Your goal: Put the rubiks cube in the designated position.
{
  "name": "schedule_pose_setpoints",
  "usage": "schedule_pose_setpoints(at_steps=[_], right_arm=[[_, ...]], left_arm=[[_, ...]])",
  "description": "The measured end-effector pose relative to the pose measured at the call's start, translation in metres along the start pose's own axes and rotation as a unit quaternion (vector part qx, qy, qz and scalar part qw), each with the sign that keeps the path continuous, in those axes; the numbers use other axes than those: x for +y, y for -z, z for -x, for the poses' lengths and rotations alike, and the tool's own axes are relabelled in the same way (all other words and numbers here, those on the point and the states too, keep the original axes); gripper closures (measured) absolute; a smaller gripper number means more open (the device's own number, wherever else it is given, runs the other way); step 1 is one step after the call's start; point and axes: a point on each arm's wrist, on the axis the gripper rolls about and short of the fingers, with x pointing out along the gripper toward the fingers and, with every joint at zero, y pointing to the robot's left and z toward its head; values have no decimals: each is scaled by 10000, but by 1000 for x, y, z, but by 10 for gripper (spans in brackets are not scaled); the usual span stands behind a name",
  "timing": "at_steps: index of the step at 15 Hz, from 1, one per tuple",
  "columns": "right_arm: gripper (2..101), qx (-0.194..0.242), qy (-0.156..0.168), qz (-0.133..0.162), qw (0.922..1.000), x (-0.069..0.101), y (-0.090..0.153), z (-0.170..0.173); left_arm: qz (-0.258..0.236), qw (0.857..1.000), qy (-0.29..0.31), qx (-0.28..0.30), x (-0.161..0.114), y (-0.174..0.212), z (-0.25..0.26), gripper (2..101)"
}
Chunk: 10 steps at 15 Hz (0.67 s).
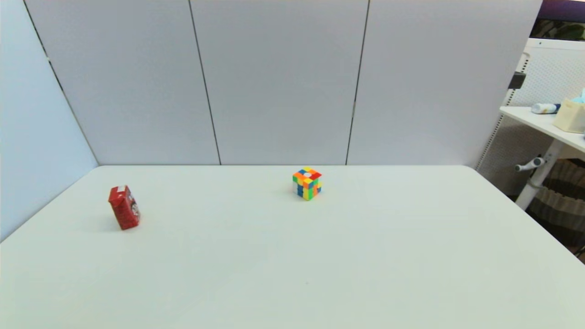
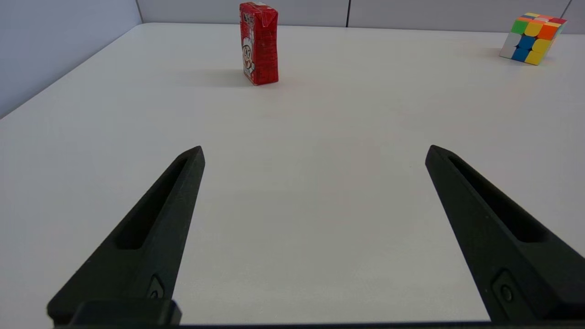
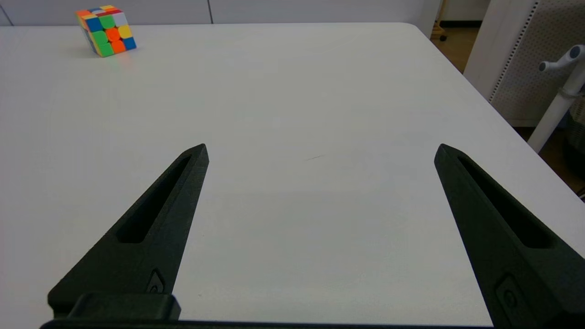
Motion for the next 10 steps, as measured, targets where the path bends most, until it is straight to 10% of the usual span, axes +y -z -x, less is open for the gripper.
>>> schedule_pose_setpoints(at_steps=[10], right_arm=[[43, -2, 0, 0, 10000, 0, 0, 0]], left_arm=[[-203, 9996, -159, -74, 1, -52, -21, 53]])
